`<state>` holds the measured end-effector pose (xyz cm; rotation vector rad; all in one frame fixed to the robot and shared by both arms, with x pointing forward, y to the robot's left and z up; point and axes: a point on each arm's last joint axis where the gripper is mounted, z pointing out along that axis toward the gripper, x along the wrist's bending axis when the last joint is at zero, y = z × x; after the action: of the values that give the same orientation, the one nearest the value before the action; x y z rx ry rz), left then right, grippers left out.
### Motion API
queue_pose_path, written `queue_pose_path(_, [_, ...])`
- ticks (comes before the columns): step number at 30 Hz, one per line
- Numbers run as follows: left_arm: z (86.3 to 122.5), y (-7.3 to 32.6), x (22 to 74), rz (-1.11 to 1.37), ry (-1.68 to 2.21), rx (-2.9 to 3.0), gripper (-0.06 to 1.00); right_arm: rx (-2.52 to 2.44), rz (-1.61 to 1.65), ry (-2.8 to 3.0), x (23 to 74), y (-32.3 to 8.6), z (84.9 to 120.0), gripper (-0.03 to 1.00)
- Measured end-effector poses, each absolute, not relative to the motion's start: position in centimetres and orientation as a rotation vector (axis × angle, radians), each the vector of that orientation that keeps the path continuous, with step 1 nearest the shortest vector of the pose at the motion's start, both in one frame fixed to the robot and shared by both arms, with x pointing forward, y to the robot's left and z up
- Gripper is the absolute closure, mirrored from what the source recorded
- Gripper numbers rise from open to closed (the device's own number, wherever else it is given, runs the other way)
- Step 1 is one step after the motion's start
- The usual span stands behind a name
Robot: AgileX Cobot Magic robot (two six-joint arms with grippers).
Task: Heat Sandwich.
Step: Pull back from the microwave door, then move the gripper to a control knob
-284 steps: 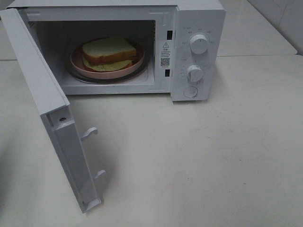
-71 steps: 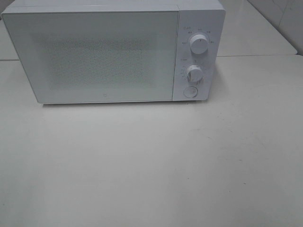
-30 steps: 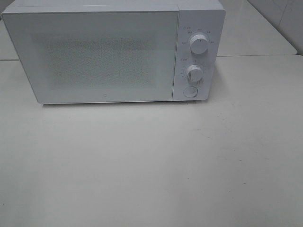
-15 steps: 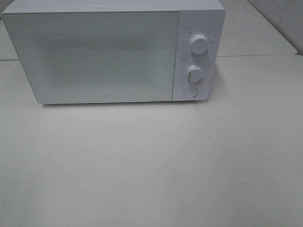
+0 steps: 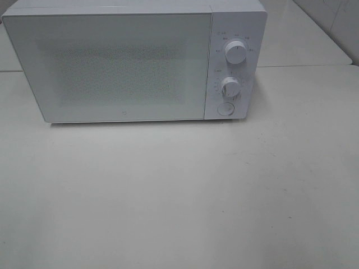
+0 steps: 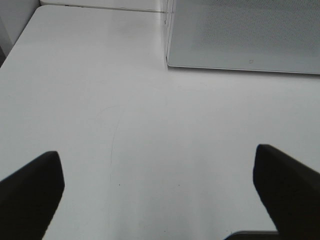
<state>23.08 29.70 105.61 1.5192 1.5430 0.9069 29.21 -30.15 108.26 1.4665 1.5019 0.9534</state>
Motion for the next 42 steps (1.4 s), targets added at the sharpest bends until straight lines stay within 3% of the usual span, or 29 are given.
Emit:
queue_pose_path(28, [105.6,29.7,23.1,0.907,1.543,1.519,-0.02,1.465,1.018,1.502,42.2,-29.4,106.3,0.19])
queue_pose_path(42, [105.6,29.7,23.1,0.907,1.543,1.519,-0.02,1.459,1.099,1.413,44.1,-29.3,100.6,0.20])
